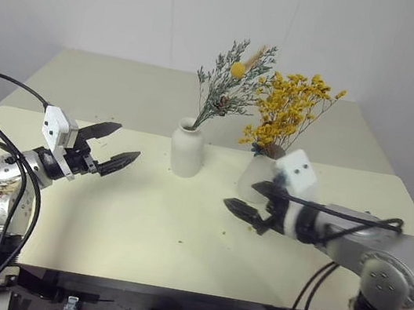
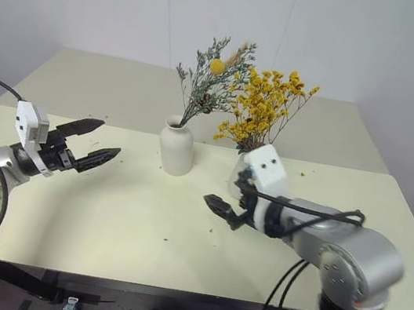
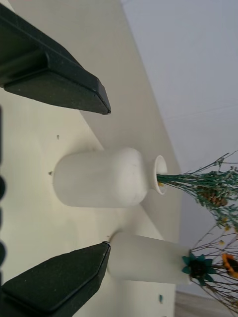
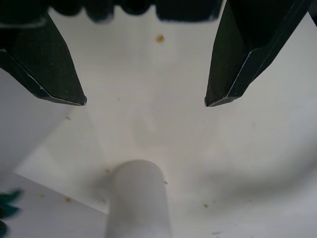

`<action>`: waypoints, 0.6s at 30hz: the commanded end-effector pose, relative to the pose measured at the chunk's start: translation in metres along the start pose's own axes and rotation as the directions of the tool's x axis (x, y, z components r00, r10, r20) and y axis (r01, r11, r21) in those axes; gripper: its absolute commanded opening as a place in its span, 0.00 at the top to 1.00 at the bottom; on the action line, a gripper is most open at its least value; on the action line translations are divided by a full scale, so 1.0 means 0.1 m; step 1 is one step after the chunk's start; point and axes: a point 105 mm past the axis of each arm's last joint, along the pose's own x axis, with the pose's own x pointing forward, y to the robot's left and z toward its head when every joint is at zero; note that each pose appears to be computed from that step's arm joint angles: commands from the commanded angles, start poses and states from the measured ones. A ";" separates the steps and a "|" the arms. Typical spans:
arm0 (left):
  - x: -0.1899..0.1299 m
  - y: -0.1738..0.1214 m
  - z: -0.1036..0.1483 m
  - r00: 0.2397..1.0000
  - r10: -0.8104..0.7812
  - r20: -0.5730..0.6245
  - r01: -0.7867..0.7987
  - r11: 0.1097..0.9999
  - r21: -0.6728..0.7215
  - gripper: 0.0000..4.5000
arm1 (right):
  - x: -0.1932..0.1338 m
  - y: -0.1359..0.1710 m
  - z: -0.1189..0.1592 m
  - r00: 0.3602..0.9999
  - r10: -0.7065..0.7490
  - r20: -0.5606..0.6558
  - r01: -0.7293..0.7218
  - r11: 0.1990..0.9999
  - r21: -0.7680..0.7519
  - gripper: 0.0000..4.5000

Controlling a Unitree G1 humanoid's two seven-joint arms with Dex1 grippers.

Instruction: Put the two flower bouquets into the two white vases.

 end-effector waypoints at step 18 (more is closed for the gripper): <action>-0.12 0.03 0.07 0.997 0.000 -0.083 0.011 0.992 0.127 0.01 | -0.87 -0.41 0.01 0.998 -0.060 0.030 0.065 0.977 -0.203 0.00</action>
